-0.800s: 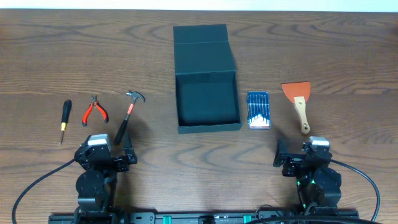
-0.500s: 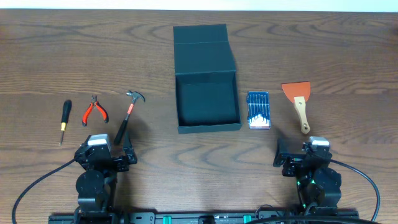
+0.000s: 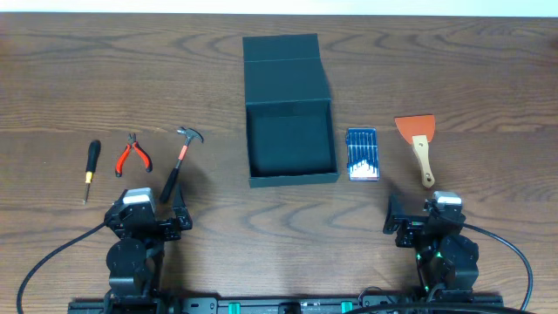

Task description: Pack container

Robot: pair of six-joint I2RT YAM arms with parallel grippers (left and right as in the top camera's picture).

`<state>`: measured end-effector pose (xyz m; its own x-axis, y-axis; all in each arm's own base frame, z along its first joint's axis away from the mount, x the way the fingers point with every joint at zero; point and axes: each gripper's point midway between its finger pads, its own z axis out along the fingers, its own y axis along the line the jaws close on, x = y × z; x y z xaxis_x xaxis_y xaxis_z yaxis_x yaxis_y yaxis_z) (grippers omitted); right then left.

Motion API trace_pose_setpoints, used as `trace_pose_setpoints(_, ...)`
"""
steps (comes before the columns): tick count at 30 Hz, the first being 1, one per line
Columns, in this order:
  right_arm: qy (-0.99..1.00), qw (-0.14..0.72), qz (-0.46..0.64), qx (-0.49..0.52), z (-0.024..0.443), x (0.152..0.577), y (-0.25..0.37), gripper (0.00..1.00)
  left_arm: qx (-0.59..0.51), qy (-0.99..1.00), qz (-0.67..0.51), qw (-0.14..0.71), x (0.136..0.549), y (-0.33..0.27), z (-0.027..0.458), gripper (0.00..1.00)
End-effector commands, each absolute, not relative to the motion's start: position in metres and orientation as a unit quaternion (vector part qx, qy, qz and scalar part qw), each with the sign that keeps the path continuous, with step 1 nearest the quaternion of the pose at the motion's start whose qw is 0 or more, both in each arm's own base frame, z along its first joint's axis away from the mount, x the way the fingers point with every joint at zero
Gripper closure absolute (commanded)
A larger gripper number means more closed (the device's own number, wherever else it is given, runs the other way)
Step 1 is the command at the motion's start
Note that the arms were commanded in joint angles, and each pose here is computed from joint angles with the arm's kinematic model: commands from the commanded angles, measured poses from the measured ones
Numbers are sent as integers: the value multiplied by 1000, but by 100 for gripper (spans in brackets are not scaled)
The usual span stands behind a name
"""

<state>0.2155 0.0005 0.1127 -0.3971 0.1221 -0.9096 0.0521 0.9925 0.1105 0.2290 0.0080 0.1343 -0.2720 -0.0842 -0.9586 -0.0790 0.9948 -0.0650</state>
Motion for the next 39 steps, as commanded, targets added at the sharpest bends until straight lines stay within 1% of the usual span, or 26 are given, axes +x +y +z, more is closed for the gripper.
trace_pose_setpoints(1,834,547,33,62,111,216,-2,1,-49,803,2,594,229,8,124,2)
trace_pose_setpoints(39,830,554,21,64,114,217,-6,1,-49,803,2,594,229,8,124,2)
